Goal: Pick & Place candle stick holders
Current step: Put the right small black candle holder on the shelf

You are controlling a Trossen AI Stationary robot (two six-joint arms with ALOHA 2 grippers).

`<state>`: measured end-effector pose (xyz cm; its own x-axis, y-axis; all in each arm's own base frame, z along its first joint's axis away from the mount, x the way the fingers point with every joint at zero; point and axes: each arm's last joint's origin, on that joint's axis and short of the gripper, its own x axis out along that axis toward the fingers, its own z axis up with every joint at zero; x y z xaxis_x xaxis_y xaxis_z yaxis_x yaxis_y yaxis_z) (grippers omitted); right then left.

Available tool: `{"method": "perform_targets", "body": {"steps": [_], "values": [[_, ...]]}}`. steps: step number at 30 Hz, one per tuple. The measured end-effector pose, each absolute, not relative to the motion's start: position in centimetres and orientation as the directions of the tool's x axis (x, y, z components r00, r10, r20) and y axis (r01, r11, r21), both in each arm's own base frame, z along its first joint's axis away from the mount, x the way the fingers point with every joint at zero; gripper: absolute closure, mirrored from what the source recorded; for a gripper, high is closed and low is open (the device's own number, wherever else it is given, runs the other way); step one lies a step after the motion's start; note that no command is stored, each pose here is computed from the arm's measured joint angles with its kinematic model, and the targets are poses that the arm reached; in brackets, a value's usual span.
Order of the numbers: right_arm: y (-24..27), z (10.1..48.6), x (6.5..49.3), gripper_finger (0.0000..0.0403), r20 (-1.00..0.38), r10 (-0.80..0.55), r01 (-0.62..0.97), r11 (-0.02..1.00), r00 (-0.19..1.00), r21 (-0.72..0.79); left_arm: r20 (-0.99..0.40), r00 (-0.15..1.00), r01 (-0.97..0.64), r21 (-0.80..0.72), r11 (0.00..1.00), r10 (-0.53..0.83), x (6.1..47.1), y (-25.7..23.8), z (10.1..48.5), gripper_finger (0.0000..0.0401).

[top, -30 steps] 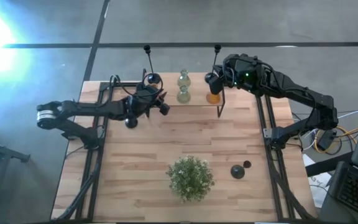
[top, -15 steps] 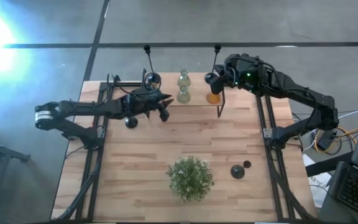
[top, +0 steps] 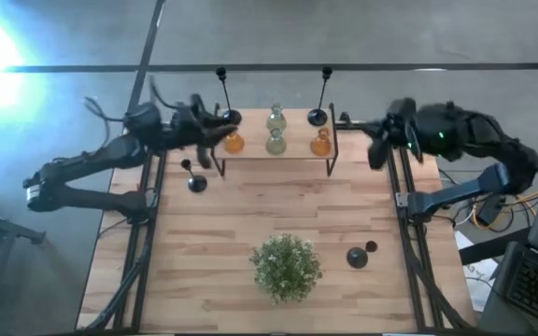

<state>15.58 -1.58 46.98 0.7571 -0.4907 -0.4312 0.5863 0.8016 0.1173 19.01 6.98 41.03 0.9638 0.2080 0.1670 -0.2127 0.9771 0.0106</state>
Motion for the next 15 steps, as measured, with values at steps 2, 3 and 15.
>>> {"method": "perform_targets", "body": {"steps": [2, 3, 15], "values": [[0.2, 46.7, 15.5, 0.0394, -0.485, -0.442, 0.56, 0.818, 0.755, 0.127, 0.195, 0.953, -0.242, 0.028, 0.97, 0.233, 17.9, 7.1, 41.7, 0.03], [1.1, 46.5, 15.5, 0.0394, -0.512, -0.422, 0.551, 0.825, 0.748, 0.126, 0.205, 0.947, -0.26, 0.031, 0.965, 0.249, 17.5, 7.2, 42.0, 0.03], [10.8, 44.2, 15.2, 0.0394, -0.667, -0.28, 0.613, 0.716, 0.69, 0.334, 0.243, 0.905, -0.368, 0.035, 0.929, 0.349, 15.4, 8.2, 42.7, 0.03]]}}
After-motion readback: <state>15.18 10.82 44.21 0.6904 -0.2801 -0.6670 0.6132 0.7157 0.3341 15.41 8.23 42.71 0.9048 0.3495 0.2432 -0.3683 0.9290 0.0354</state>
